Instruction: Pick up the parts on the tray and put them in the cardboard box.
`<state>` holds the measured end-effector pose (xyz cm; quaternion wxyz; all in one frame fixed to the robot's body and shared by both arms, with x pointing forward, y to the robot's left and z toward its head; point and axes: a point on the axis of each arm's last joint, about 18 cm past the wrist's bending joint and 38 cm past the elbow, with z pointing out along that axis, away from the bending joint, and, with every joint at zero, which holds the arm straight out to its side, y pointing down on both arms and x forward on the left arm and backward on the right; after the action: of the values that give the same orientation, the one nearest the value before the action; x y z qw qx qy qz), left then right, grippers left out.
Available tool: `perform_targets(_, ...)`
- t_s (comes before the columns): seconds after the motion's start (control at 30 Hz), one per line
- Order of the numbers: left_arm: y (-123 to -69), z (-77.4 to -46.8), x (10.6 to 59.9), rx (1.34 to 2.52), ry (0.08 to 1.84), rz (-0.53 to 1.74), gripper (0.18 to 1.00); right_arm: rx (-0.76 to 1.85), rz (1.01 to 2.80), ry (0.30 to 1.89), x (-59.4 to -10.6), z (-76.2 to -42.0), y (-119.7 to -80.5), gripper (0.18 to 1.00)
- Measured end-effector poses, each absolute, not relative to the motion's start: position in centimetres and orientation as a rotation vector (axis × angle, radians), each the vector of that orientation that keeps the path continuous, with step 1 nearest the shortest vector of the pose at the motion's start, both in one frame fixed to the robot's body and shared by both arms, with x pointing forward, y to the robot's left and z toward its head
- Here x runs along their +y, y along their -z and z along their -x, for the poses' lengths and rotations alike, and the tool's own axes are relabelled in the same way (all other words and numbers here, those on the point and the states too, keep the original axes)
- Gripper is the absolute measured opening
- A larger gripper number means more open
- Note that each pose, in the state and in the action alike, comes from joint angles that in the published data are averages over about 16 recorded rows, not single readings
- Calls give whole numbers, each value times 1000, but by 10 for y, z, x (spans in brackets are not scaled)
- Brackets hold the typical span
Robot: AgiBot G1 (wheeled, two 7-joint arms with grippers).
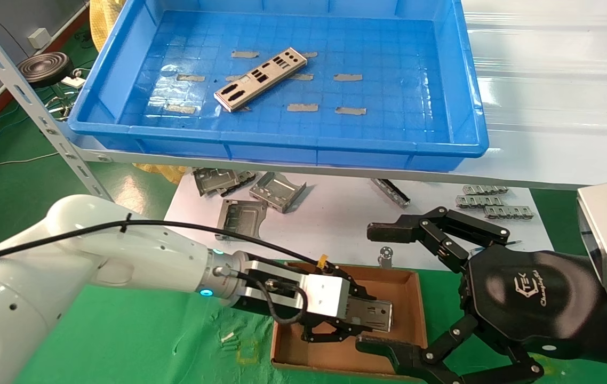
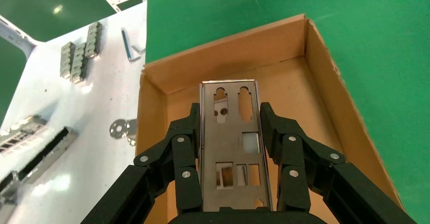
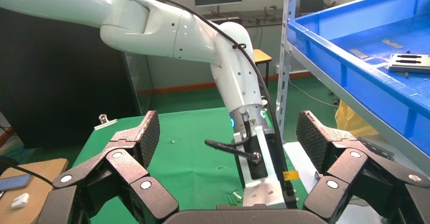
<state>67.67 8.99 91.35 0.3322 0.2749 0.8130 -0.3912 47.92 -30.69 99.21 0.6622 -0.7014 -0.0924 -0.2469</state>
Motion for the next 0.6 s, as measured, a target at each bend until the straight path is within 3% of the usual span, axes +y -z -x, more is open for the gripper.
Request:
perform_targets(0.43, -904, -682, 78, 2119, 1004, -664, 477, -209, 1586, 558, -307, -479, -992, 1001)
perform_targets(0.6, -905, -682, 77, 2120, 1019, -650, 521, -209, 1586, 558, -307, -479, -992, 1001)
